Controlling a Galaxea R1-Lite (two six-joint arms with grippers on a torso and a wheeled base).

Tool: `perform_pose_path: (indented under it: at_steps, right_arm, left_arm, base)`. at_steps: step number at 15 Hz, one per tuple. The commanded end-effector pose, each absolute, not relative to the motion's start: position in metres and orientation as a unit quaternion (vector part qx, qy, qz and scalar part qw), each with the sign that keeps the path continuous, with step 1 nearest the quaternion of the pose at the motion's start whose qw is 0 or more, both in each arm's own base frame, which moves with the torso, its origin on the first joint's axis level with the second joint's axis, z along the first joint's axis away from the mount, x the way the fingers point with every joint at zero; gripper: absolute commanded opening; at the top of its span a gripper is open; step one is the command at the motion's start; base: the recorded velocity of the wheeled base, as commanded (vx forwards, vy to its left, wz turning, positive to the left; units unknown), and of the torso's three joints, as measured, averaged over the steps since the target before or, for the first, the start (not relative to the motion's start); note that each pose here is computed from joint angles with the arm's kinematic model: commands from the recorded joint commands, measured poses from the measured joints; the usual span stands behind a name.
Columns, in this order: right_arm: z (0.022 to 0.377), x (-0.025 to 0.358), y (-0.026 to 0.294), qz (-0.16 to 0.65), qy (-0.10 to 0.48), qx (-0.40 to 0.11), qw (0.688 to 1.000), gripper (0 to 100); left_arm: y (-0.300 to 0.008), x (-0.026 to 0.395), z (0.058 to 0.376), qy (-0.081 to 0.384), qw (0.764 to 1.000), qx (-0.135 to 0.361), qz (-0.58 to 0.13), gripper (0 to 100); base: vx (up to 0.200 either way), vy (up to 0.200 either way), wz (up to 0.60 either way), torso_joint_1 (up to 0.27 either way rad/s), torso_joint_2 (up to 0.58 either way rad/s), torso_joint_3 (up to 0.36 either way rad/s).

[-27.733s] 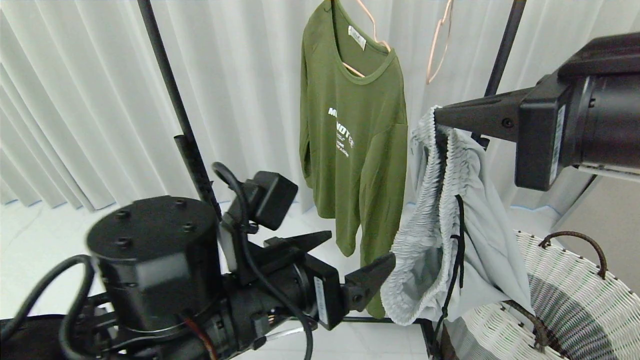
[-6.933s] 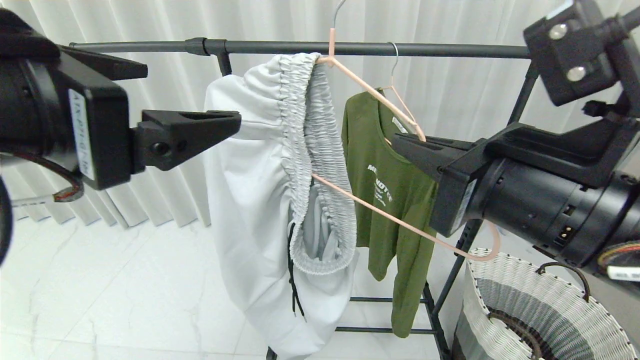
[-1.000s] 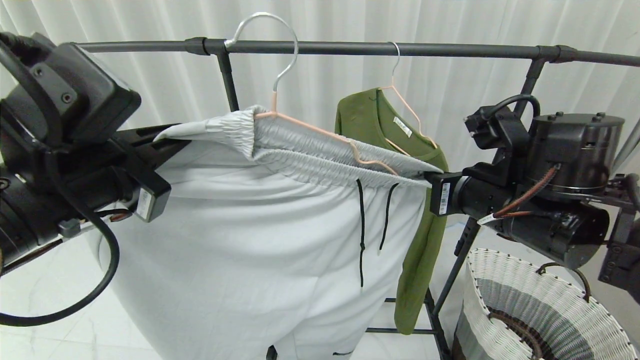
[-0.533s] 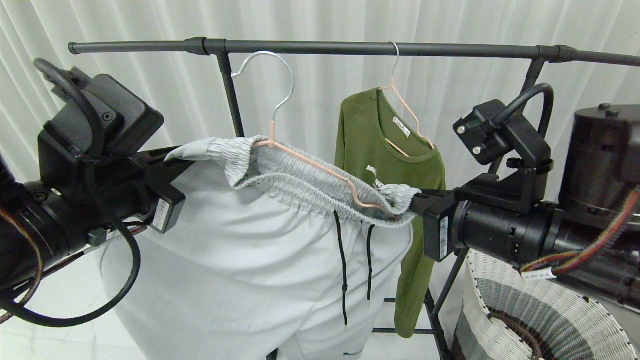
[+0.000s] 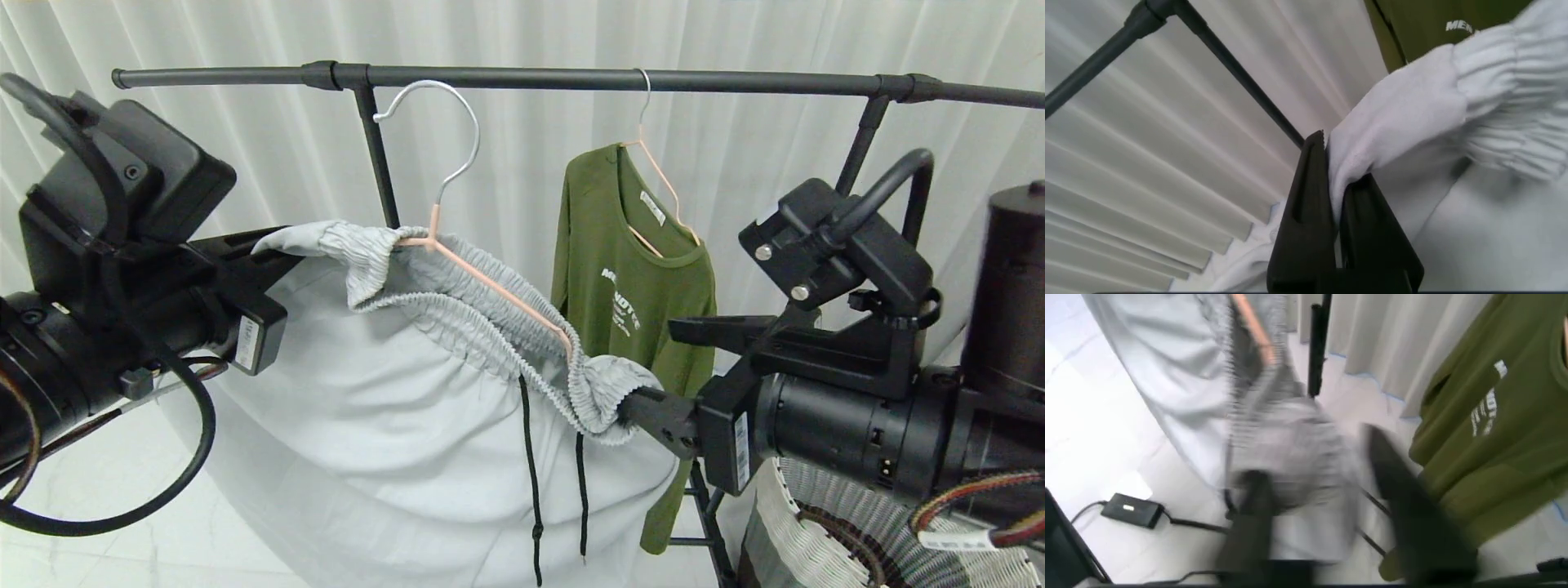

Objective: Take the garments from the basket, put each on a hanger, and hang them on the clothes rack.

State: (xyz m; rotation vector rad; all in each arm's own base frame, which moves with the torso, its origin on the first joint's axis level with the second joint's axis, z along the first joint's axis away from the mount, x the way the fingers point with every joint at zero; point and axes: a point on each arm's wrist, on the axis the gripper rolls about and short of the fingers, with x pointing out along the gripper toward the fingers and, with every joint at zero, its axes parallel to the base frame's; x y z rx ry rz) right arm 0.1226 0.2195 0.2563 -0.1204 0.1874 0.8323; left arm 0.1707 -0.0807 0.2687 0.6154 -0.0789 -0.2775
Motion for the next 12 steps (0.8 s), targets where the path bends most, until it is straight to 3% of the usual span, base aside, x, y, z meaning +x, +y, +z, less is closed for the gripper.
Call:
perform_pose_path:
  at_steps: [1, 7, 12]
  right_arm:
    - [0.264, 0.118, 0.208, 0.402, 0.079, -0.051, 0.911, 100]
    - [0.268, 0.098, 0.168, 0.4, 0.112, -0.082, 0.906, 100]
    - [0.284, 0.101, 0.177, 0.444, 0.097, -0.065, 0.888, 100]
  left_arm:
    - [-0.08, 0.169, 0.271, -0.048, 0.944, 0.299, -0.132, 0]
    - [-0.08, 0.17, 0.275, -0.069, 0.946, 0.291, -0.126, 0]
    - [-0.086, 0.166, 0.272, -0.07, 0.947, 0.277, -0.149, 0]
  base:
    - [0.0, 0.0, 0.0, 0.0, 0.0, 0.0]
    - [0.0, 0.0, 0.0, 0.0, 0.0, 0.0]
    - [0.0, 0.0, 0.0, 0.0, 0.0, 0.0]
